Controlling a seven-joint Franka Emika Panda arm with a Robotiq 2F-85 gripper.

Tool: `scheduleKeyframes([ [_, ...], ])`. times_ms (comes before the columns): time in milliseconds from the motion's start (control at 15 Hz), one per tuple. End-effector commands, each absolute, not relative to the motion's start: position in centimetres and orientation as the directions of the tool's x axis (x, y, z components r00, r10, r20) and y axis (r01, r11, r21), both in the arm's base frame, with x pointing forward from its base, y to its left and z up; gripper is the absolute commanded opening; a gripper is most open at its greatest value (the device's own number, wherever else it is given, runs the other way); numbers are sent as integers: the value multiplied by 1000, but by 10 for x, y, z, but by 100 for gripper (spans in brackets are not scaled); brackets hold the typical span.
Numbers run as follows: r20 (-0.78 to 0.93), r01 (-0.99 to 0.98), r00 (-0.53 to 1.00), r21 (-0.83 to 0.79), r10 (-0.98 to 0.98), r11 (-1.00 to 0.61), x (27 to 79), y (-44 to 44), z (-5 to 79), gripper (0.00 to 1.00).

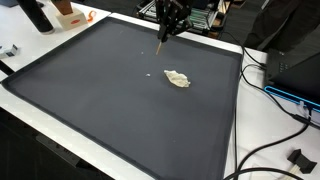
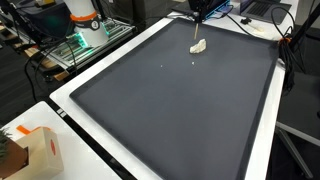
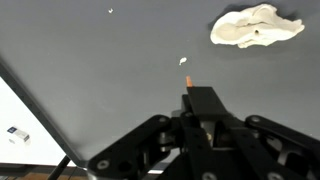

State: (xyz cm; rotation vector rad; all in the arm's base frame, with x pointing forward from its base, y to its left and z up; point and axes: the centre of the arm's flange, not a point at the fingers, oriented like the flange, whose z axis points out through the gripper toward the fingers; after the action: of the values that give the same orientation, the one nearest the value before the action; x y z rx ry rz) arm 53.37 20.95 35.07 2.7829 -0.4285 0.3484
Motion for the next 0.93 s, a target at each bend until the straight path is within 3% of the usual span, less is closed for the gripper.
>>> scheduleKeyframes([
  [0,276,-395,909,328,-313,-858,543,219,334,3],
  [867,355,-465,880,507,-316,-726,550,239,279,3],
])
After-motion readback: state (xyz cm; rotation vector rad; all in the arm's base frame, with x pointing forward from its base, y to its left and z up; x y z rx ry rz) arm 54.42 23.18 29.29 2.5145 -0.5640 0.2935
